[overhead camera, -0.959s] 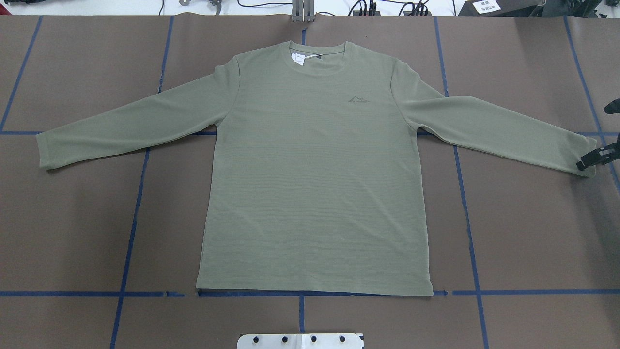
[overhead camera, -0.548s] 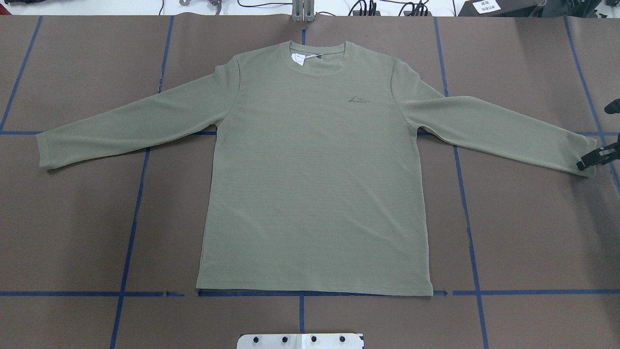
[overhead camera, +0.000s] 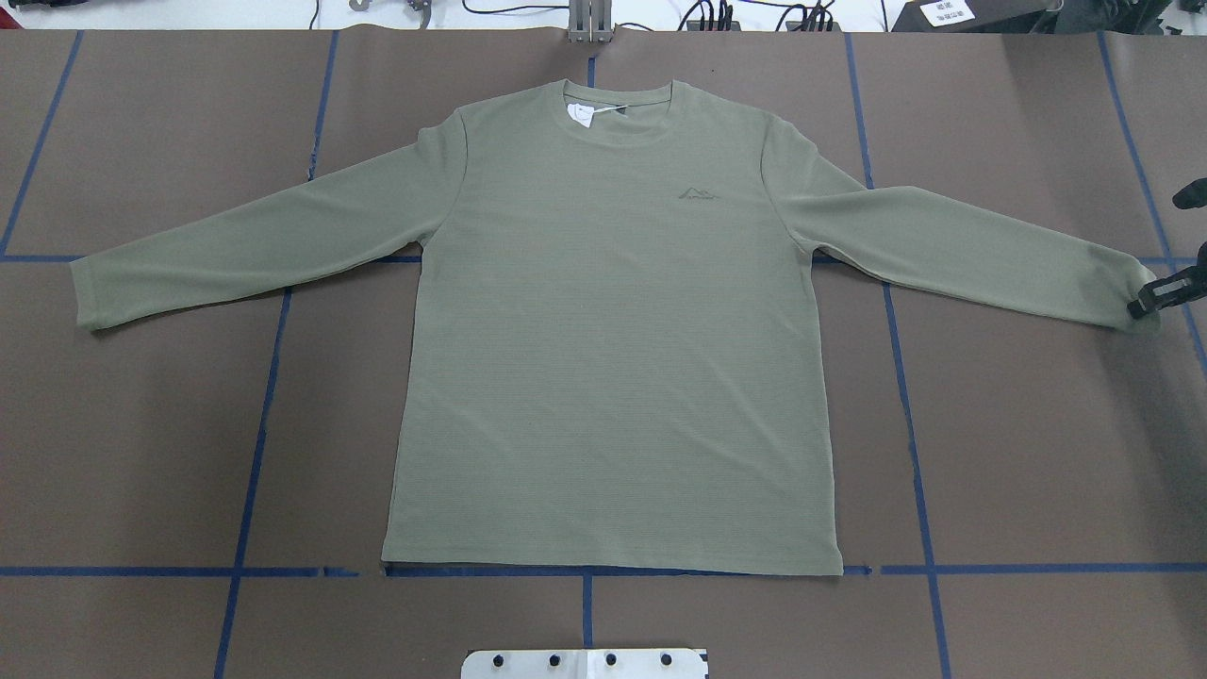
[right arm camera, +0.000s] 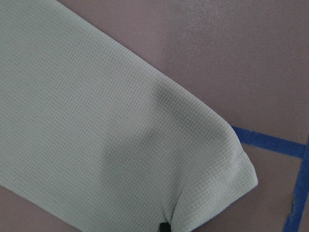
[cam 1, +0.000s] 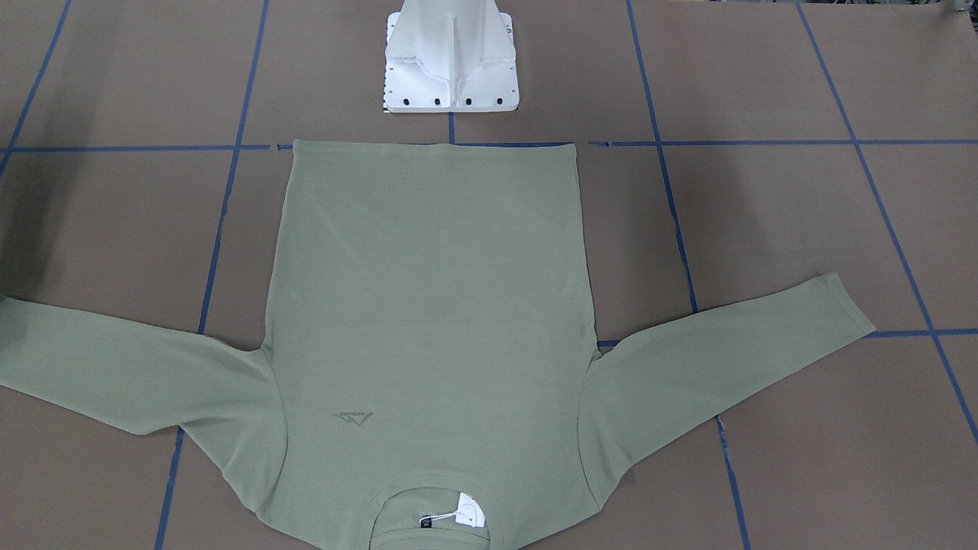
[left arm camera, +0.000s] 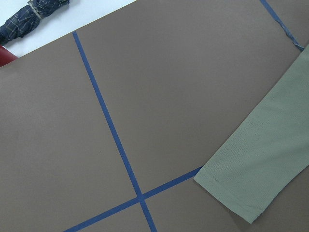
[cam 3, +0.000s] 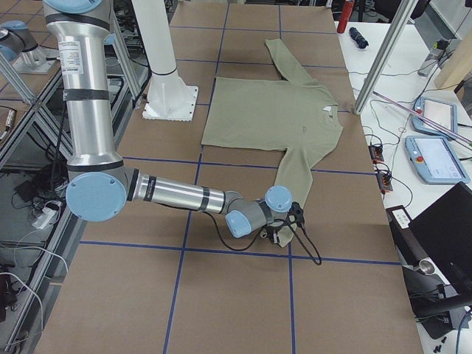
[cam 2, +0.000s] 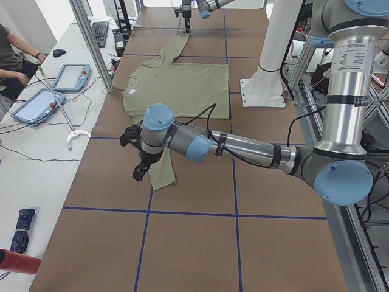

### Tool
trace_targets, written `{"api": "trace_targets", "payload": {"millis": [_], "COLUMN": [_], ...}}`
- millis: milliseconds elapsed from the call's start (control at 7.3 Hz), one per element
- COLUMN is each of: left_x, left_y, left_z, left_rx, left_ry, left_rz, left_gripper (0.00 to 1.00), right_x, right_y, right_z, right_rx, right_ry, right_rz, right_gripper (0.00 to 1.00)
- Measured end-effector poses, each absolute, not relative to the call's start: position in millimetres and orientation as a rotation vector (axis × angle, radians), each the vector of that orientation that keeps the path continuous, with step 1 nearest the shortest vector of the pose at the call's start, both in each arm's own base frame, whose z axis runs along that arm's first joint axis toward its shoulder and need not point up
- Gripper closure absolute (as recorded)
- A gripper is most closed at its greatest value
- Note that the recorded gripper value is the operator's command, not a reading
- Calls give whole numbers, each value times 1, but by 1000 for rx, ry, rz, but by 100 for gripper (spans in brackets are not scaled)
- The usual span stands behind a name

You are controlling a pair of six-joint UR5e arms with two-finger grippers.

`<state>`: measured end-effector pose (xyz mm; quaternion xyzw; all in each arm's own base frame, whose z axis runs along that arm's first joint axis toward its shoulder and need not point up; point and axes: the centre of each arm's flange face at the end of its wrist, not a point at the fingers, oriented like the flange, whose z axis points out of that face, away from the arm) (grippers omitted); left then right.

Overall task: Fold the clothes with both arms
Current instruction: 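Close the right gripper on the sleeve cuff and lift it, then carry the sleeve cuff with the right gripper across the shirt body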

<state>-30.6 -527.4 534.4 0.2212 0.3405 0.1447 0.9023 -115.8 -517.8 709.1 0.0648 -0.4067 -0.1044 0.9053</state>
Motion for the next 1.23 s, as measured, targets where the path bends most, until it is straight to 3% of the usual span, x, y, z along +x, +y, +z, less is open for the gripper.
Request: {"api": "trace_targets", "payload": {"millis": [685, 1232], "left_x": [-31, -31], "left_y": [-525, -525], "left_z": [536, 538], "left_rx": [454, 452], "left_ry": [704, 704], "left_rz": [298, 298], "left_gripper": [0, 0], "right_x": [-112, -253], "right_y": [-550, -606], "right_z": [614, 411], "right_rx": [225, 245], "right_ry": [-986, -1133], "right_rz": [-228, -233], "right_gripper": [100, 100]}}
